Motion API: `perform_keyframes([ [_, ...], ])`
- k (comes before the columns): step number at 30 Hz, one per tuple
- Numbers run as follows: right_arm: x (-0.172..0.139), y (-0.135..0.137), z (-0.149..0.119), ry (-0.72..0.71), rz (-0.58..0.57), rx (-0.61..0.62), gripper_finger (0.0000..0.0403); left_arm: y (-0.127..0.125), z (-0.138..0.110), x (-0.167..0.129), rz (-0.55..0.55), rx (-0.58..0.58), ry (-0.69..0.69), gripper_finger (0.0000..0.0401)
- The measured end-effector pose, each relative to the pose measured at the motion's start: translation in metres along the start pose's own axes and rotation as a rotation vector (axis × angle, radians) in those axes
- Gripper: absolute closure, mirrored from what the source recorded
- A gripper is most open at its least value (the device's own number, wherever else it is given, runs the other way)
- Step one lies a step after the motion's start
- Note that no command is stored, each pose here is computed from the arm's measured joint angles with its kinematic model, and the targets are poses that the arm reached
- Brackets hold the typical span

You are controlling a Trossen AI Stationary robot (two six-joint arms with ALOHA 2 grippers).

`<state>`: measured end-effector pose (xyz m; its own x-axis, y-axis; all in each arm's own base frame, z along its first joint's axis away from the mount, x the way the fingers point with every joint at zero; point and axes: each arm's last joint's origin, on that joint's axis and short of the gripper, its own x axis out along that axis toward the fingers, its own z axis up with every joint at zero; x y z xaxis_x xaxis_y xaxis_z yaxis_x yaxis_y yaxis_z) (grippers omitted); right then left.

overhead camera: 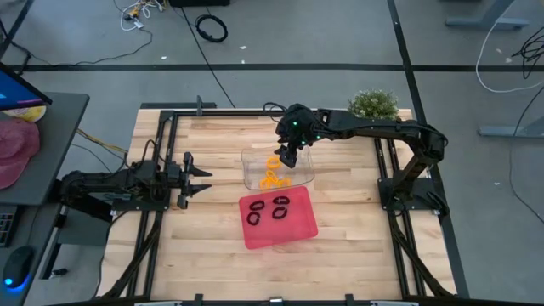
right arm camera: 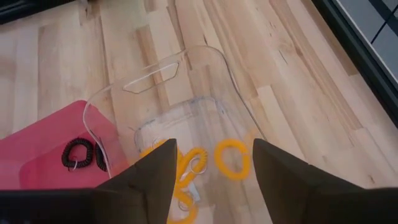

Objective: Sort spring keychains
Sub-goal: Return to Home Position

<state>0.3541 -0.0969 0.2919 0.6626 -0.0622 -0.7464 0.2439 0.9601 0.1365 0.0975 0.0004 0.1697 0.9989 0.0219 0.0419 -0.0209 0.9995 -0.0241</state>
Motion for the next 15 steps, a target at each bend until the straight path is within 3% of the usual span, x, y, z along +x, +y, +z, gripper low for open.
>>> perform_keyframes([
  [8,0.000,0.000,0.002,-0.018,0.001,0.001,0.0193,0.000,0.000,0.000,0.000,0.000,0.000,0.0229],
  [13,0.004,0.010,-0.005,0.019,0.016,0.208,0.0193,0.000,0.000,0.000,0.000,0.000,0.001,0.0229],
  [15,0.010,0.019,-0.010,0.019,0.034,0.147,0.0193,0.000,0.000,0.000,0.000,0.000,0.000,0.0229],
])
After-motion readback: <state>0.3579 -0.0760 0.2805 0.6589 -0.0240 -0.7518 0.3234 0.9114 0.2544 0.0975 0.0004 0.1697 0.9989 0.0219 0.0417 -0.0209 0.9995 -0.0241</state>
